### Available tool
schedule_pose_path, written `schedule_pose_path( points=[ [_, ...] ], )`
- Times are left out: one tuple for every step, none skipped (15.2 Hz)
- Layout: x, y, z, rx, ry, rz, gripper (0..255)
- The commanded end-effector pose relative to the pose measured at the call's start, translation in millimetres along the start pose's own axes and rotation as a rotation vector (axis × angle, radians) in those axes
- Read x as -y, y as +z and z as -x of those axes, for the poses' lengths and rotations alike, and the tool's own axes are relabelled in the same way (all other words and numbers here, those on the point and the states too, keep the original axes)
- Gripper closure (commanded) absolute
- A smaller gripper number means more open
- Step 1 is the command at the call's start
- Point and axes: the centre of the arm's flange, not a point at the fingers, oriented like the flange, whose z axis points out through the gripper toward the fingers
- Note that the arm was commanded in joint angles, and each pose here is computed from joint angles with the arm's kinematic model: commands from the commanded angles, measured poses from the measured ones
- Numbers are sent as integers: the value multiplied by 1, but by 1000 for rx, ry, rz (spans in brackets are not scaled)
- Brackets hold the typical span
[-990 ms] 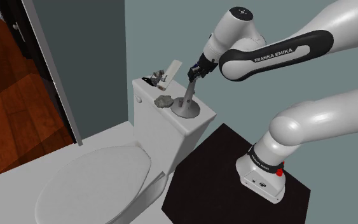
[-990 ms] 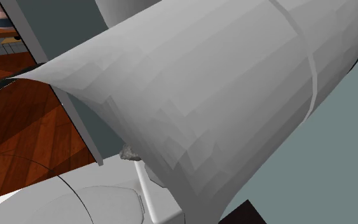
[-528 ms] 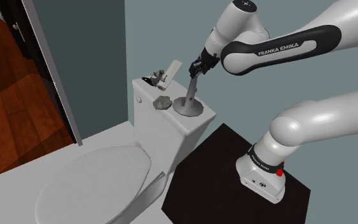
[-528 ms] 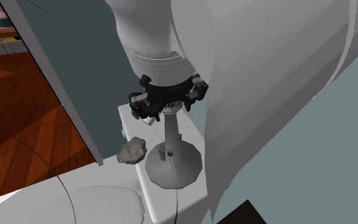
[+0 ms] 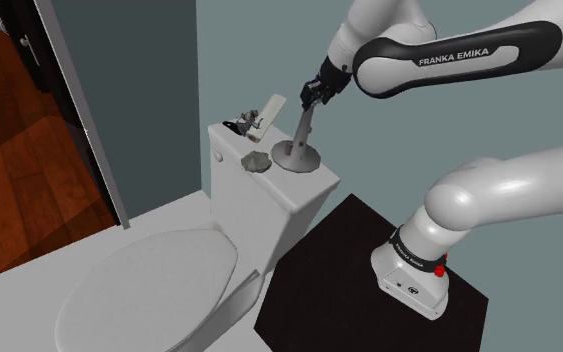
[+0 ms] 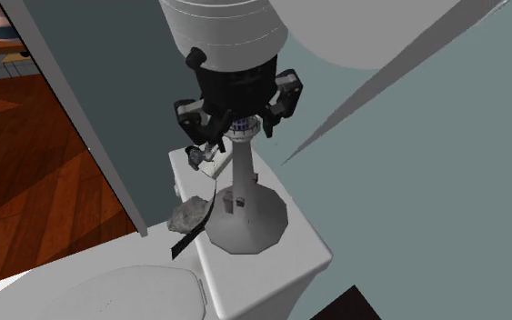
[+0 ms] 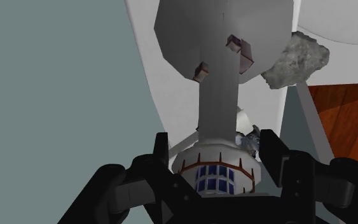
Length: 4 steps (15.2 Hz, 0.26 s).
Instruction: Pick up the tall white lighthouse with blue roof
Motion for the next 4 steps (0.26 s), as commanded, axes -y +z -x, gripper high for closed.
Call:
schedule_pose_path(
  points=[
    [-2, -10, -4, -1, 0, 0, 255],
    [-3, -15, -6, -1, 0, 0, 255],
    [-3, -15, -6, -1, 0, 0, 255],
    [-3, -15, -6, -1, 0, 0, 255]
  ],
)
